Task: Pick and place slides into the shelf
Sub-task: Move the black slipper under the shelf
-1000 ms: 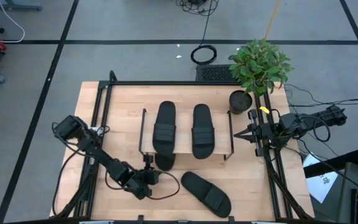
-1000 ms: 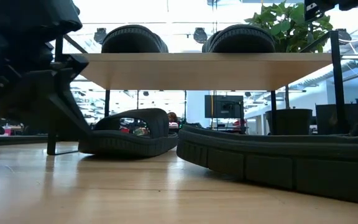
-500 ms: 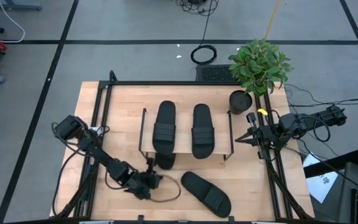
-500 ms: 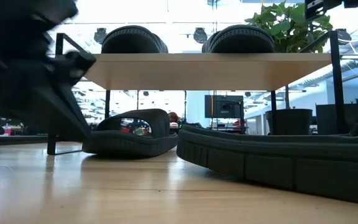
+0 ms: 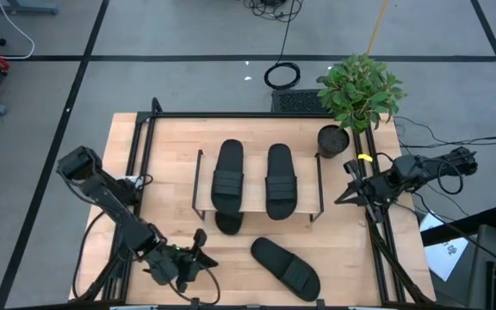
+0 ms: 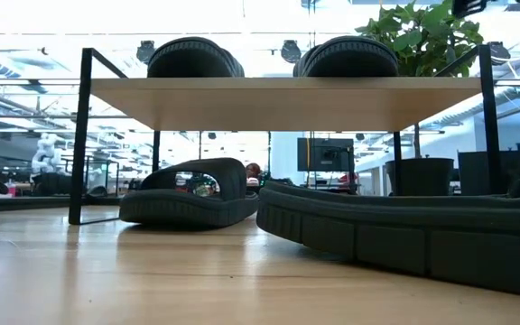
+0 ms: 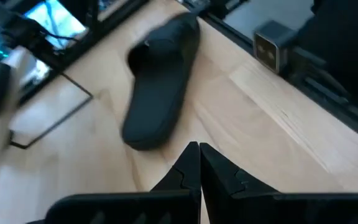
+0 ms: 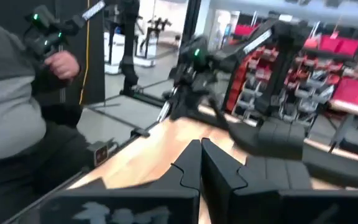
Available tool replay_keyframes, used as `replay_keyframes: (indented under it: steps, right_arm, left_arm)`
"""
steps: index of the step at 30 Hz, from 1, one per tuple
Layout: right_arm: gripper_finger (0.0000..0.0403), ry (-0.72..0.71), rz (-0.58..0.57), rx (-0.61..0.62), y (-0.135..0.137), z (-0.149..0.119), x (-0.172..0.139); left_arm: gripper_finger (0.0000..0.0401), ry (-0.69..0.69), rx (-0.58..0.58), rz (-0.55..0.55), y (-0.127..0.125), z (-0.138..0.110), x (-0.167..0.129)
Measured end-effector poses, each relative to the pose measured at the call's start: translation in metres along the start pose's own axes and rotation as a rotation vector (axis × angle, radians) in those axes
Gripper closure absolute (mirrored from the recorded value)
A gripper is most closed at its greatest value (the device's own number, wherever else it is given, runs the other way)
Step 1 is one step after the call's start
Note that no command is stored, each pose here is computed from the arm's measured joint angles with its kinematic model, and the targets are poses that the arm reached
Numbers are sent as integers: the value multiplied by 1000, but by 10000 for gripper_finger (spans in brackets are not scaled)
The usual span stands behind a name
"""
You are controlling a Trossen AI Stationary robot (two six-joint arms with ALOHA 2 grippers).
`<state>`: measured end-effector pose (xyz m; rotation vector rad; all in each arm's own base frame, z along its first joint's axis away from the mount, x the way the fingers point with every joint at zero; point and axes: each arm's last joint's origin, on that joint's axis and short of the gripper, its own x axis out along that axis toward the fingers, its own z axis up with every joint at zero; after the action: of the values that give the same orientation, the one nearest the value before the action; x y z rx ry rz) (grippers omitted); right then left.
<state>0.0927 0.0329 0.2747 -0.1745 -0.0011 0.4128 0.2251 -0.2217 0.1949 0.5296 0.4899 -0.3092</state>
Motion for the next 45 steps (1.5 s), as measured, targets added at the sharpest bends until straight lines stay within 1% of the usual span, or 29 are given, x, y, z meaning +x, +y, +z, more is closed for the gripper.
replay_keyframes:
  steps: [3, 6, 9, 12, 15, 21, 25, 28, 30, 34, 37, 39, 42, 45]
  right_arm:
    - [403, 34, 37, 16, 4, -3, 0]
    - [403, 55, 36, 22, 8, -4, 2]
    - [403, 74, 117, -4, 17, -5, 8]
    - [403, 88, 199, -14, 28, -5, 14]
    - [403, 147, 235, -5, 40, -9, 21]
    - [403, 256, 301, -15, 71, -15, 27]
    - [403, 319, 252, 17, 93, -20, 25]
    - [403, 314, 213, 35, 112, -22, 25]
    - [403, 305, 196, 20, 126, -24, 26]
    - [403, 287, 146, -25, 150, -29, 30]
    - [403, 317, 113, -11, 160, -38, 33]
    - [403, 349, 93, 7, 164, -46, 37]
    - [403, 392, 48, 18, 168, -57, 48]
    - [403, 409, 14, 30, 171, -66, 58]
  left_arm:
    - [401, -10, -24, 9, 5, 3, -5]
    - [401, 17, -35, 13, 7, 0, -4]
    - [401, 29, -37, 12, 7, -2, -4]
    - [401, 28, -41, 7, 7, -2, -4]
    - [401, 25, -50, -16, 8, -2, -3]
    - [401, 30, -64, -11, 13, -2, 0]
    - [401, 34, -80, -4, 16, -3, 2]
    - [401, 37, -117, 7, 20, -4, 6]
    - [401, 32, -133, 8, 21, -6, 14]
    - [400, -8, -93, -84, 16, -10, 35]
    - [401, -20, -83, -98, 12, -15, 46]
    - [400, -24, -111, -84, 13, -17, 54]
    - [401, 5, -152, -69, 13, -22, 68]
    - [401, 14, -137, -67, 9, -21, 86]
